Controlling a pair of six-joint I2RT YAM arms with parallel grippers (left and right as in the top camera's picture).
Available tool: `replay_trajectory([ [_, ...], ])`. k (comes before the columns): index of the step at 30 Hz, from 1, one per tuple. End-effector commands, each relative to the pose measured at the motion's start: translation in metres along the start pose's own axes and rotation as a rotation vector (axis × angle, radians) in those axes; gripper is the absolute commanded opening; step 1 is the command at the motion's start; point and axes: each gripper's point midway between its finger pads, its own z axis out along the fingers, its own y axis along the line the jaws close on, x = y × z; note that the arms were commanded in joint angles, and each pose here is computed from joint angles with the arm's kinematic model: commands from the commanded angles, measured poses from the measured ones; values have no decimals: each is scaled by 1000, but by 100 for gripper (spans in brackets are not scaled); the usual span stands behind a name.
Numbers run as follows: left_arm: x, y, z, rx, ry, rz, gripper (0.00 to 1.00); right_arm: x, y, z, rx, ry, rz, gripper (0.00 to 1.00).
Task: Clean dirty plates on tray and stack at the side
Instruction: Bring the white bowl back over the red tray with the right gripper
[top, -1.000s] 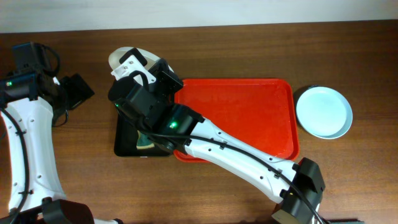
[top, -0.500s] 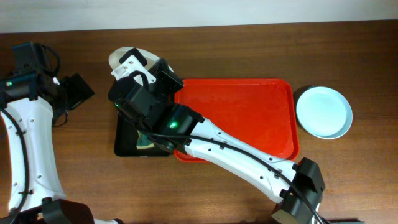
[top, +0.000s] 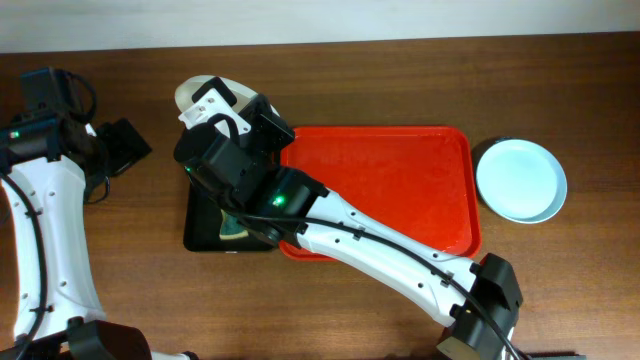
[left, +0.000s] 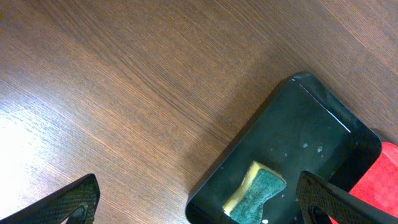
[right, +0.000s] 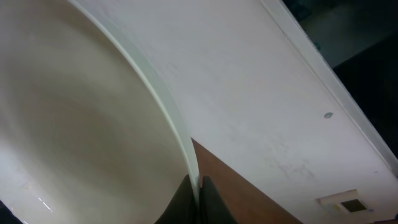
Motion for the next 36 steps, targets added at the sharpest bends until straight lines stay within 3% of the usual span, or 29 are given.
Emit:
replay_trajectory([
  [1,0,0,0,6,4,-15,99,-9,-14,-7,32,-15,32,4],
  [15,0,0,0,6,4,-15,99,-8,-14,-6,32,-13,32,4],
  [19,0,0,0,6,4,-15,99,3,-14,1,18,21,128,4],
  [22,0,0,0,6,4,-15,99,26,-3,14,-72,99,274,4],
  [27,0,0,0,6,4,-15,99,83,45,35,-410,363,525,4],
  [31,0,0,0,6,4,-15,99,110,65,46,-559,480,575,4],
  [36,0,0,0,6,4,-15,99,125,61,51,-603,542,598,4],
])
